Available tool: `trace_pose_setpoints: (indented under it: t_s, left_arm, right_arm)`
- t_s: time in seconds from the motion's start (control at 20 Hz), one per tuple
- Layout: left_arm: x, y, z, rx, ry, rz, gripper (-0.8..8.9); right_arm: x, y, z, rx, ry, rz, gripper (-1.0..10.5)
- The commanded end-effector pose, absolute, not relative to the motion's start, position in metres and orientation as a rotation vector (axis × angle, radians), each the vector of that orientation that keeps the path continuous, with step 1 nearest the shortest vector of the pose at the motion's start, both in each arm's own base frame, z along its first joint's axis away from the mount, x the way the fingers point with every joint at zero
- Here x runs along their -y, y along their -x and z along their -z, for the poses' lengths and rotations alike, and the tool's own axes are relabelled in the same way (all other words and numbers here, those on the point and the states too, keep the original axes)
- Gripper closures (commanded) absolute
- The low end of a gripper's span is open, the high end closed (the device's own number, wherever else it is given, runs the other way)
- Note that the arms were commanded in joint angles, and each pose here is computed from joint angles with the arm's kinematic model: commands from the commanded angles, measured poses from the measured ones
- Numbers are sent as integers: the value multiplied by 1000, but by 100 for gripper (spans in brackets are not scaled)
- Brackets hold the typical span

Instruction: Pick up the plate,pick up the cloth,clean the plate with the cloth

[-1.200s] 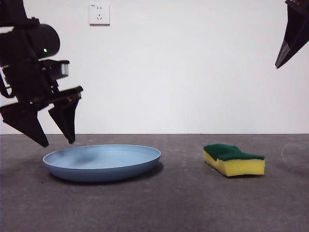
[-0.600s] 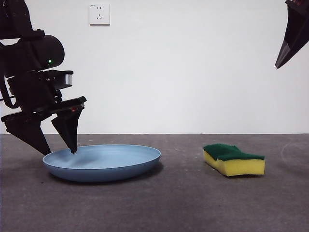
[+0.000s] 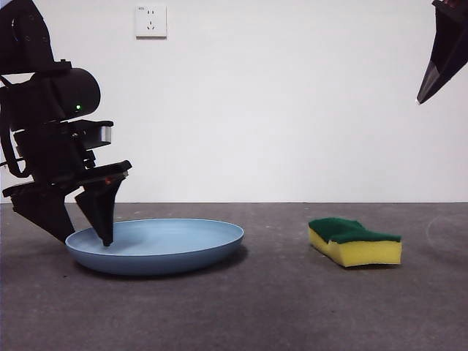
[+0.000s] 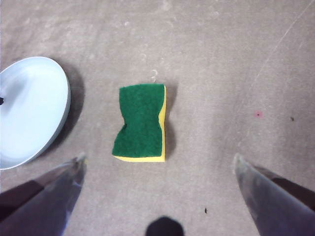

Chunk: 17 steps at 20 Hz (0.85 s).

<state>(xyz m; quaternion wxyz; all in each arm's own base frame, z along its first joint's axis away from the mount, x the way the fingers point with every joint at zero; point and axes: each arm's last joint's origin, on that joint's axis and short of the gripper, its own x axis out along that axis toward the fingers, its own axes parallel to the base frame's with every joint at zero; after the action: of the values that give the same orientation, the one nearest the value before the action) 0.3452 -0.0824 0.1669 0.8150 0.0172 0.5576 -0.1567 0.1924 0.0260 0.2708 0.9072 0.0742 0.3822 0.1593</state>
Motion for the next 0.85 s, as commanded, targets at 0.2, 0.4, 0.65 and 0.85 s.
trace_pose_setpoints:
  t_s: [0.2, 0.4, 0.65, 0.85]
  left_arm:
    - [86, -343, -167, -1189, -44, 351, 821]
    - [88, -335, -197, -1108, -48, 365, 821]
    - [84, -319, -239, -1048, -48, 369, 821]
    - [80, -306, -260, -1005, -52, 375, 821]
  right_arm:
    - [-29, -195, -273, -765, -156, -343, 444]
    - [-43, -201, -271, -767, -130, -403, 446]
    - [-74, -232, -268, -844, -76, -477, 458]
    - [-98, -260, -256, -906, 33, -453, 514]
